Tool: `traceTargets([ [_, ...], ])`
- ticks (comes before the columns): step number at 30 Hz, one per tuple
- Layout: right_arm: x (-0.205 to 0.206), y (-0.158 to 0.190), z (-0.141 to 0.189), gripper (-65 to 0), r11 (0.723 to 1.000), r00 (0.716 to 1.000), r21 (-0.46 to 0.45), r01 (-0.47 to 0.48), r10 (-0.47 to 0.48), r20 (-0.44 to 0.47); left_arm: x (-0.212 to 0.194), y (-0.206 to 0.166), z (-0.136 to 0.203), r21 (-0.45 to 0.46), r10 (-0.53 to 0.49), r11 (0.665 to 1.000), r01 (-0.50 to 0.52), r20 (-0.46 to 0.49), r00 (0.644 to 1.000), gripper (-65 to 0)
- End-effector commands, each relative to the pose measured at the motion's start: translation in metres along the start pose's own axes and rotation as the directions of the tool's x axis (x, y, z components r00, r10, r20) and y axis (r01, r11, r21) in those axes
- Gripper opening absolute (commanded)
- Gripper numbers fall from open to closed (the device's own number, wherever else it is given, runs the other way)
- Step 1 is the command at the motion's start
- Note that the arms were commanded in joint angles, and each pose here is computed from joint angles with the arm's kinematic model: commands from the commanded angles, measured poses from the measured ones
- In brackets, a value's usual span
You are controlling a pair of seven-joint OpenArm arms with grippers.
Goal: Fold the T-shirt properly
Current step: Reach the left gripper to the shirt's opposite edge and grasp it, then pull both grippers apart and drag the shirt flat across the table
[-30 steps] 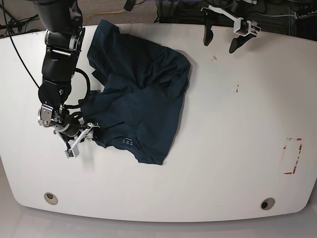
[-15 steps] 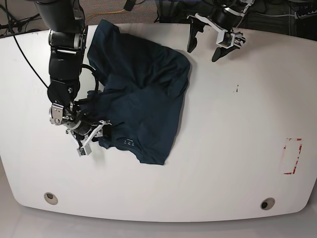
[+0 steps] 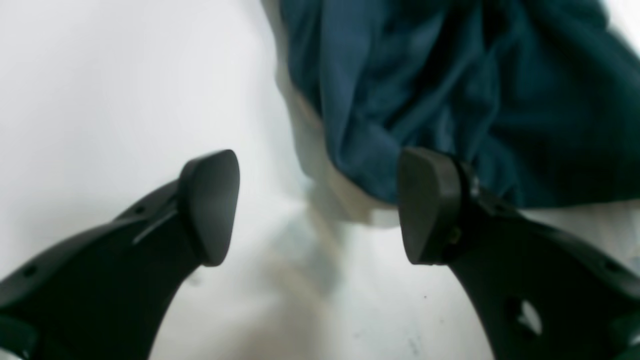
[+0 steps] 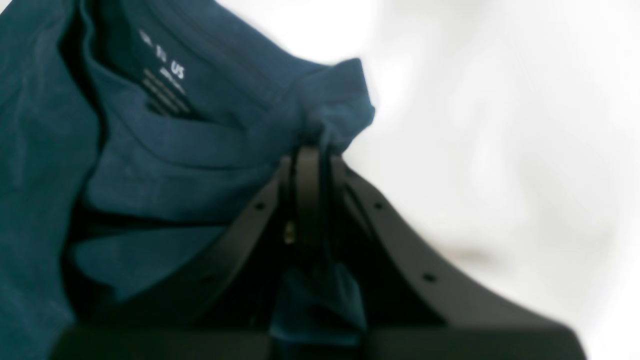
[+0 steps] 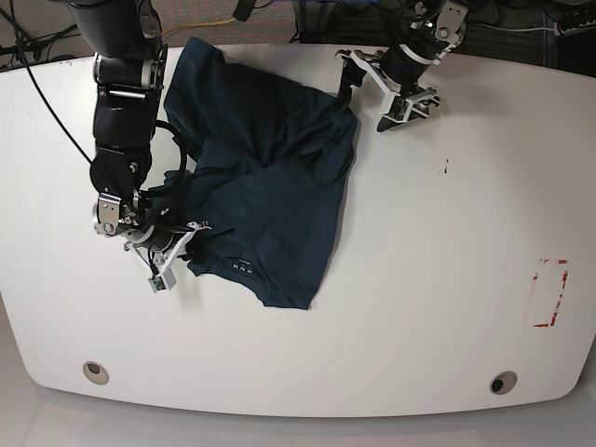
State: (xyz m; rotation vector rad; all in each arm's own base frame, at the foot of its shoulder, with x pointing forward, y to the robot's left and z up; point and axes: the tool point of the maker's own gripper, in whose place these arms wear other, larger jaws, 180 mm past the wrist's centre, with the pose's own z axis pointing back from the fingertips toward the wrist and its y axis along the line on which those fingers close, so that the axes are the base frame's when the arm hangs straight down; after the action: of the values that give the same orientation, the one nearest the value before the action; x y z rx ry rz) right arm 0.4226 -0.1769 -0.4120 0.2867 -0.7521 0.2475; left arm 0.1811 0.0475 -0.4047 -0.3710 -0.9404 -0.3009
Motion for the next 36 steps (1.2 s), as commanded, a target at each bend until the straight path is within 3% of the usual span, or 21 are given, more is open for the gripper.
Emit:
traceTargets([
  [1, 0.033, -0.006, 0.014, -65.0, 0.999, 0.996, -0.022, -0.044, 0.045, 0.079, 0.003, -0.009, -0.004, -0.027, 0.007, 1.000, -0.007, 0.023, 1.000, -19.2],
  [4, 0.043, -0.004, 0.019, -65.0, 0.997, 0.992, -0.032, -0.068, 0.071, 0.105, 0.007, -0.017, -0.014, -0.058, -0.006, 0.998, 0.008, 0.031, 1.000, -19.3],
  [7, 0.042, -0.001, 0.023, -65.0, 0.996, 0.992, -0.038, -0.087, 0.090, 0.094, 0.005, -0.025, -0.021, -0.086, -0.016, 0.996, 0.018, 0.024, 1.000, -25.6],
  [11, 0.049, 0.002, 0.033, -65.0, 0.991, 0.986, -0.053, -0.124, 0.129, 0.102, -0.003, -0.030, -0.034, -0.112, -0.034, 0.993, 0.034, 0.000, 0.999, -44.9],
  [16, 0.052, 0.003, 0.039, -65.0, 0.986, 0.985, -0.065, -0.151, 0.156, 0.075, -0.010, -0.031, -0.044, -0.126, -0.052, 0.991, 0.049, -0.023, 0.998, -64.3],
  [22, 0.074, 0.007, 0.055, -65.0, 0.974, 0.970, -0.096, -0.207, 0.217, 0.108, 0.013, -0.022, -0.047, -0.113, -0.070, 0.991, 0.073, 0.031, 0.997, -65.0],
  [29, 0.116, 0.006, 0.073, -65.0, 0.957, 0.949, -0.141, -0.253, 0.274, 0.158, 0.069, 0.035, -0.033, 0.042, -0.086, 0.996, 0.082, 0.129, 0.988, -65.0],
  [36, 0.167, 0.003, 0.091, -65.0, 0.944, 0.920, -0.182, -0.274, 0.313, 0.238, 0.136, 0.070, -0.012, 0.090, -0.218, 0.975, 0.203, 0.218, 0.951, -65.0],
])
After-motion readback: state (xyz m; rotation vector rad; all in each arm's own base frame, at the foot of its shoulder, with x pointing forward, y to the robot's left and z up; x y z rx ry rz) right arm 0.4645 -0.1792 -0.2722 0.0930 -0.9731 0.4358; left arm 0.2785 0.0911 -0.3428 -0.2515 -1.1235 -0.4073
